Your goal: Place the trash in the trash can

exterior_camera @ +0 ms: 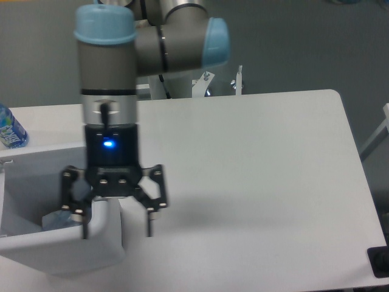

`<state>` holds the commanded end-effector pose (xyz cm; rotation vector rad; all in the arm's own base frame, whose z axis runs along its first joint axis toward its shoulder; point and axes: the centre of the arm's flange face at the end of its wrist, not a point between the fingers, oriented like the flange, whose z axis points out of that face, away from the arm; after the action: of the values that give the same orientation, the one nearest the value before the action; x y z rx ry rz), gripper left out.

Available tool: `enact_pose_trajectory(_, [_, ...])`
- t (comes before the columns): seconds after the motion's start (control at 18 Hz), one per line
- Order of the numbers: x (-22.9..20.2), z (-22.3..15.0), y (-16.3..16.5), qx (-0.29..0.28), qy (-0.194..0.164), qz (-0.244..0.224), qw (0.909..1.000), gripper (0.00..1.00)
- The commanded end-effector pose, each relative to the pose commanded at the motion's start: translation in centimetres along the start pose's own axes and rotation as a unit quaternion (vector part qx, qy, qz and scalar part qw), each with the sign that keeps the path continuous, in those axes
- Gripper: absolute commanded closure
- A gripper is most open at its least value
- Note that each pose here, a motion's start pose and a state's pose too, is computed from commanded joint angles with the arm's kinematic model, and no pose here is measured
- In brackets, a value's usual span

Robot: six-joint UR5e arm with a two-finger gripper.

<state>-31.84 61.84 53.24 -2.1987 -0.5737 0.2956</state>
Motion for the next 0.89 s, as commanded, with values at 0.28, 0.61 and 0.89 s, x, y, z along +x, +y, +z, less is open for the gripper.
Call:
enact_pose_trajectory(0.28, [-4.6, 0.7, 1.9, -0.038, -0.099, 0.051, 0.993, 0.0])
enact_pose_trajectory(0.61, [-6.5, 1.3, 4.8, -0.128, -0.16, 0.17, 0.9638, 0.0])
enact_pose_trajectory(0.89, [-8.8, -1.2, 5.2, -0.197, -0.142, 0.238, 0.9404, 0.0])
